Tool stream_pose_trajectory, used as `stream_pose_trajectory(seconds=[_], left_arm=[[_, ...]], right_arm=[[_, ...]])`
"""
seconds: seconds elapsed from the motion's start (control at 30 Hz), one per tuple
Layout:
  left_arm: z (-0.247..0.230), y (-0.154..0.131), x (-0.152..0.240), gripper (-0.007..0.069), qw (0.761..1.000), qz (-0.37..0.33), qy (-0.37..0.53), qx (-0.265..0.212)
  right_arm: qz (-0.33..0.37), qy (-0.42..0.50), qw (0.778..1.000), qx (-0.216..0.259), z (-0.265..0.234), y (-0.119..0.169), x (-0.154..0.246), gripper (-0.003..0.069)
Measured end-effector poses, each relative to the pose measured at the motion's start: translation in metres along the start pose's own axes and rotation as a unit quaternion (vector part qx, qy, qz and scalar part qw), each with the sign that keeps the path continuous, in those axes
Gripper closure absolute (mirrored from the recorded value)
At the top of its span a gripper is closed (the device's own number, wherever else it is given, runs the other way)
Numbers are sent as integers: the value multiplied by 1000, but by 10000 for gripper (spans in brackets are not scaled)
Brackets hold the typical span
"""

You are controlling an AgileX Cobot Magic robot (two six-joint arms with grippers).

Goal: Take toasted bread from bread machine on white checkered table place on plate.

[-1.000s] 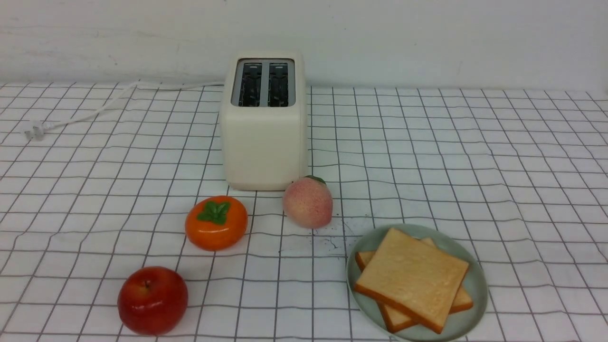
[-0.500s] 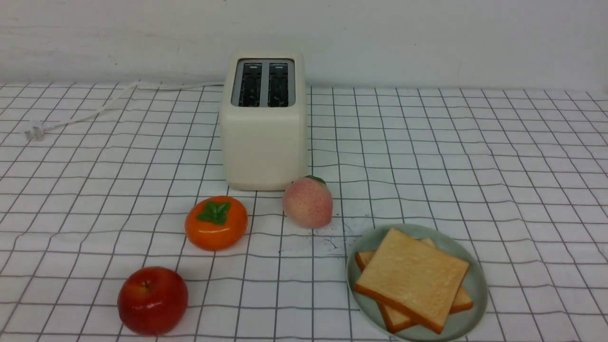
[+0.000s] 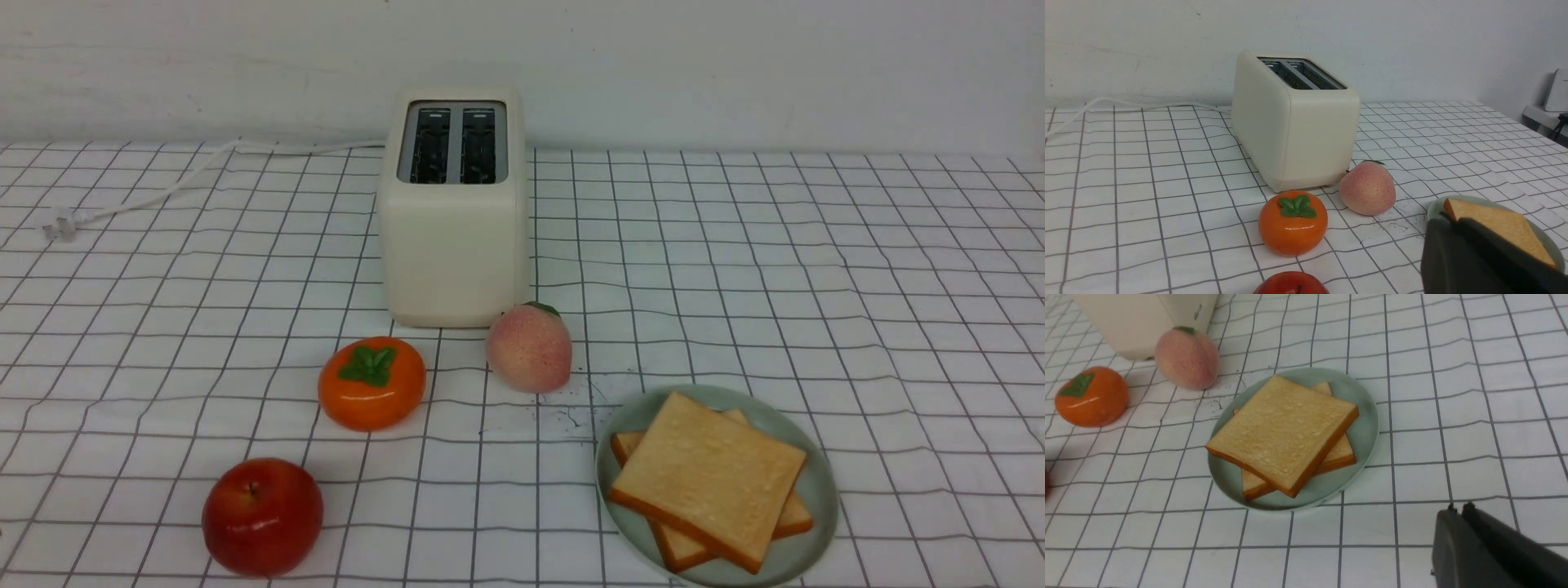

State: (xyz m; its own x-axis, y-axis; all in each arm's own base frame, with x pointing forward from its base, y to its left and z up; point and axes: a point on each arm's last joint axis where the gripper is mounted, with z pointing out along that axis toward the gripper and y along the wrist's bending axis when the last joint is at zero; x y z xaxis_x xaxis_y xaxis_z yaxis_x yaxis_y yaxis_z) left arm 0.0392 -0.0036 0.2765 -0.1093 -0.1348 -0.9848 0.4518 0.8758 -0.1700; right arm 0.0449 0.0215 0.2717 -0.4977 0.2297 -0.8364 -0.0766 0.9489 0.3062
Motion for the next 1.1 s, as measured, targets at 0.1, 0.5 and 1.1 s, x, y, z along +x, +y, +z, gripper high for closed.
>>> stream_pose_trajectory(seconds=[0.1, 0.5, 1.1], left_arm=[[0, 0, 0, 617, 1000, 0, 0, 0], [0, 0, 1, 607, 1000, 1, 2, -2], [0, 2, 2, 589, 1000, 0, 9, -9]], right_arm=[[-27, -22, 999, 10, 1, -4, 2, 649], [-61, -106, 991, 51, 48, -47, 74, 648], [-50, -99, 992, 53, 47, -47, 75, 641]])
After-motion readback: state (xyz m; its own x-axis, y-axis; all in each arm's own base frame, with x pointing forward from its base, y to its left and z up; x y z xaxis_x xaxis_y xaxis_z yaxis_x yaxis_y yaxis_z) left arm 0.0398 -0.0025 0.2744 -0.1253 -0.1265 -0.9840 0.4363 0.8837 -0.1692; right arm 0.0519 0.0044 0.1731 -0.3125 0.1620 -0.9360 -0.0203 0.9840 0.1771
